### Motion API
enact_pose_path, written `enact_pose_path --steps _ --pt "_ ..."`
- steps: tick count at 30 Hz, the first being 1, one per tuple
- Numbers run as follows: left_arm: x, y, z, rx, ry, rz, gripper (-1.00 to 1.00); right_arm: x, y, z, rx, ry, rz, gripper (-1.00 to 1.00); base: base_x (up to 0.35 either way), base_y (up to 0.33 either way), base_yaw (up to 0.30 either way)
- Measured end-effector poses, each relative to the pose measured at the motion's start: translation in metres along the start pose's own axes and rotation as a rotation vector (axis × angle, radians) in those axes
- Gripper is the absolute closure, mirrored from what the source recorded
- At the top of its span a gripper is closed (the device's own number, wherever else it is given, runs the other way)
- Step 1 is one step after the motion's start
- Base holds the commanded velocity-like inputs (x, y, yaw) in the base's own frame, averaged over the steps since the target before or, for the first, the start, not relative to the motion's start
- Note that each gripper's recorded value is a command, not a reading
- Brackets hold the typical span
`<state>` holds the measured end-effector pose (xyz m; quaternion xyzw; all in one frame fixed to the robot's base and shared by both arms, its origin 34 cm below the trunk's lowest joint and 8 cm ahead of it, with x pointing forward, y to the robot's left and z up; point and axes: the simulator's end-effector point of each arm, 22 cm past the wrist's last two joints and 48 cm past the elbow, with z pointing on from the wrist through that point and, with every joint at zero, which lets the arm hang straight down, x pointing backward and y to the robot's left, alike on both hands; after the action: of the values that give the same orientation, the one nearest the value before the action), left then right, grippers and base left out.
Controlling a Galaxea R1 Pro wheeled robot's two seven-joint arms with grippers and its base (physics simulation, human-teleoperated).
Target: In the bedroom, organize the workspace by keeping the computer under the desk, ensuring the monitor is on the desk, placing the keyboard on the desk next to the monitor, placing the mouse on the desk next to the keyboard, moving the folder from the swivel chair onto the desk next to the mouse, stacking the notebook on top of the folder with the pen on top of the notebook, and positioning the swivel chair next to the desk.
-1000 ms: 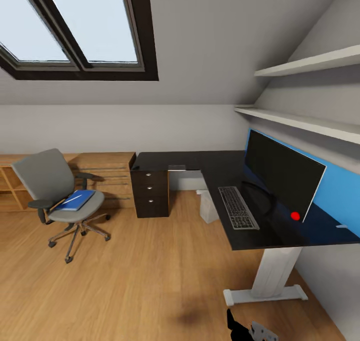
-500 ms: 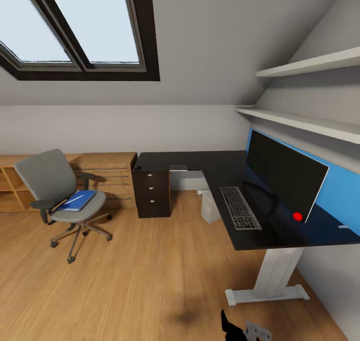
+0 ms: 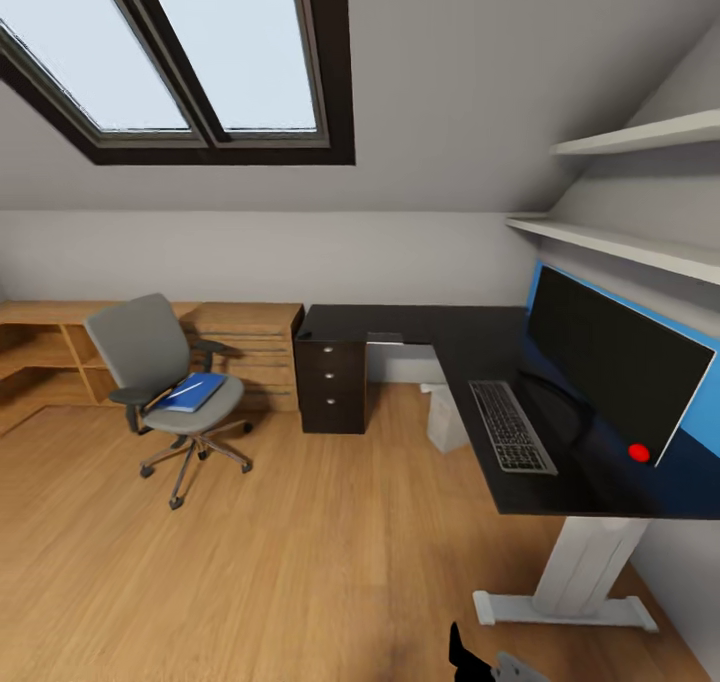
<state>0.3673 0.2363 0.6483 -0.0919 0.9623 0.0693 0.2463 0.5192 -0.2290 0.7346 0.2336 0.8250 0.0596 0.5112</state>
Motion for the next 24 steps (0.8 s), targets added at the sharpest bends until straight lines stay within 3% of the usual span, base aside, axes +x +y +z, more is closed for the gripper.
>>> enact_pose_path --steps 10,17,24 --pt "-0.029 0.001 -0.002 -0.002 -0.134 -0.063 -1.00 -0.013 -0.001 -0.001 0.003 -0.062 -0.011 -1.00 0.027 0.000 0.293" --pt "-0.029 0.001 -0.003 -0.003 -0.137 -0.067 -1.00 -0.016 -0.005 -0.001 0.015 -0.067 -0.017 -1.00 0.285 0.000 0.274" --pt "-0.031 0.001 -0.003 -0.003 -0.143 -0.067 -1.00 -0.024 -0.006 -0.001 0.016 -0.092 -0.018 -1.00 0.320 0.000 0.051"
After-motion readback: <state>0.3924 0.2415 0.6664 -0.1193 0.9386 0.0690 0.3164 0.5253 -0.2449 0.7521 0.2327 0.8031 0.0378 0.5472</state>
